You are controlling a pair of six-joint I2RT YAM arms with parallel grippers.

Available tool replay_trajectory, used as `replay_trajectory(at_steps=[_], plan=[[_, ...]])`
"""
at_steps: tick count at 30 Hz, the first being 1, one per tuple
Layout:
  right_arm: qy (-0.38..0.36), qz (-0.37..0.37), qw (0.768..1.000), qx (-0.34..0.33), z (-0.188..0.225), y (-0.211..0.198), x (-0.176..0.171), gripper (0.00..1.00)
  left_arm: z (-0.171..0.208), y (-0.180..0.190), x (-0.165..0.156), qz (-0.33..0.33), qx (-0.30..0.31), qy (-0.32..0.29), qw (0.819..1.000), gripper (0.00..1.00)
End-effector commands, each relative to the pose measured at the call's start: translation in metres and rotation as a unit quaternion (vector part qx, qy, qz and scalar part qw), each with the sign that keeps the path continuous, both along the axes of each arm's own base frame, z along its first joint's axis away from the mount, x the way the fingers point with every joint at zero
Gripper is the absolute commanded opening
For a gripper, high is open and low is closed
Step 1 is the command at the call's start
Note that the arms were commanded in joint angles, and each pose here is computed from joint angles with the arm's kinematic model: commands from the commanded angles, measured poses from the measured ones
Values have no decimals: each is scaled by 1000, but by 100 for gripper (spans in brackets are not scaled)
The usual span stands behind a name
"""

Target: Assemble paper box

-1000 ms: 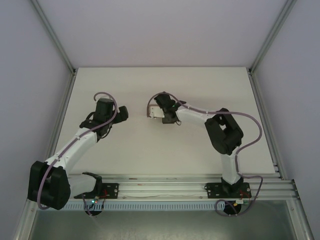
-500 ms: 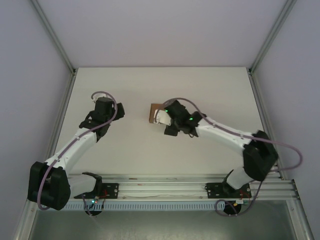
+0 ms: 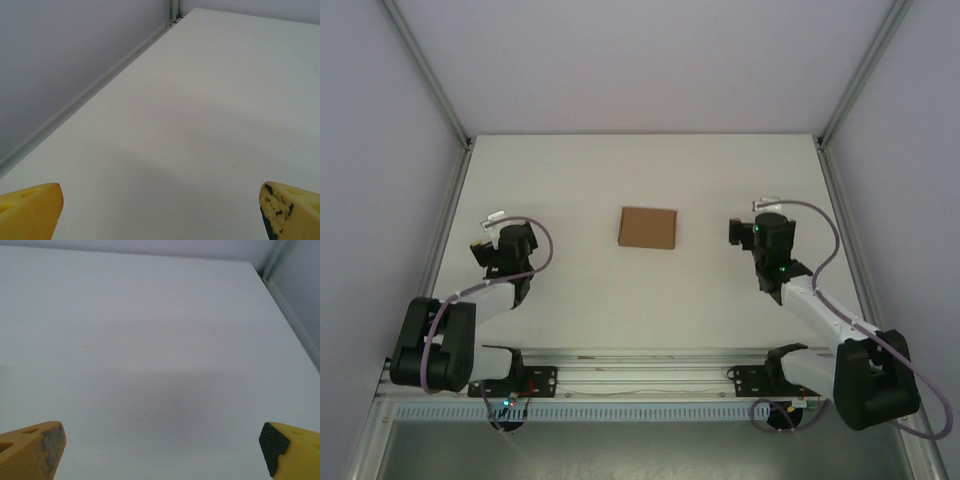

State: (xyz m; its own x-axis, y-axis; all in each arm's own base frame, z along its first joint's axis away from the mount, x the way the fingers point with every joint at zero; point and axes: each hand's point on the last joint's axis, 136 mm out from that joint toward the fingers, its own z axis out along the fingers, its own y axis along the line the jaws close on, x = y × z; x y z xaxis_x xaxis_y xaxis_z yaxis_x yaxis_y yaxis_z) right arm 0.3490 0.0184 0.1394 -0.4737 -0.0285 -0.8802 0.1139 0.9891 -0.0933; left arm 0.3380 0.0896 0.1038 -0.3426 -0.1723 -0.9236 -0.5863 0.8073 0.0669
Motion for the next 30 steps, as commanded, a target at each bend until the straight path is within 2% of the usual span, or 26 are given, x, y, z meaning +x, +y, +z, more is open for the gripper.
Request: replay_trajectory(at_steps=[1,3,6,7,10,12,14,16,19,30], plan=[[-99,-67,991,65,13,-25,14,100,26,-5,23,-29,15,-75,997,100],[-98,-77,990,62,-3,-34,16,100,23,-8,27,-47,15,-100,994,100],[-139,-69,986,54,-7,-37,20,100,16,-19,36,-84,2,-74,994,100],[-122,-67,988,61,-18,-38,22,100,15,-22,40,-97,4,-75,992,100],[-131,-72,985,89,-35,-48,37,100,7,-30,43,-131,-12,-67,989,100],[-67,-92,988,103,-43,-57,41,100,11,-27,34,-131,-2,-119,984,100],[-102,-86,983,124,-40,-61,42,100,3,-26,36,-126,-17,-81,989,100],[-80,-91,985,121,-42,-62,41,100,6,-27,37,-126,-4,-95,987,100],[-89,-87,985,123,-42,-61,41,100,3,-27,38,-125,-12,-78,989,100],[-85,-87,985,123,-42,-61,42,100,5,-28,38,-126,-7,-82,989,100]])
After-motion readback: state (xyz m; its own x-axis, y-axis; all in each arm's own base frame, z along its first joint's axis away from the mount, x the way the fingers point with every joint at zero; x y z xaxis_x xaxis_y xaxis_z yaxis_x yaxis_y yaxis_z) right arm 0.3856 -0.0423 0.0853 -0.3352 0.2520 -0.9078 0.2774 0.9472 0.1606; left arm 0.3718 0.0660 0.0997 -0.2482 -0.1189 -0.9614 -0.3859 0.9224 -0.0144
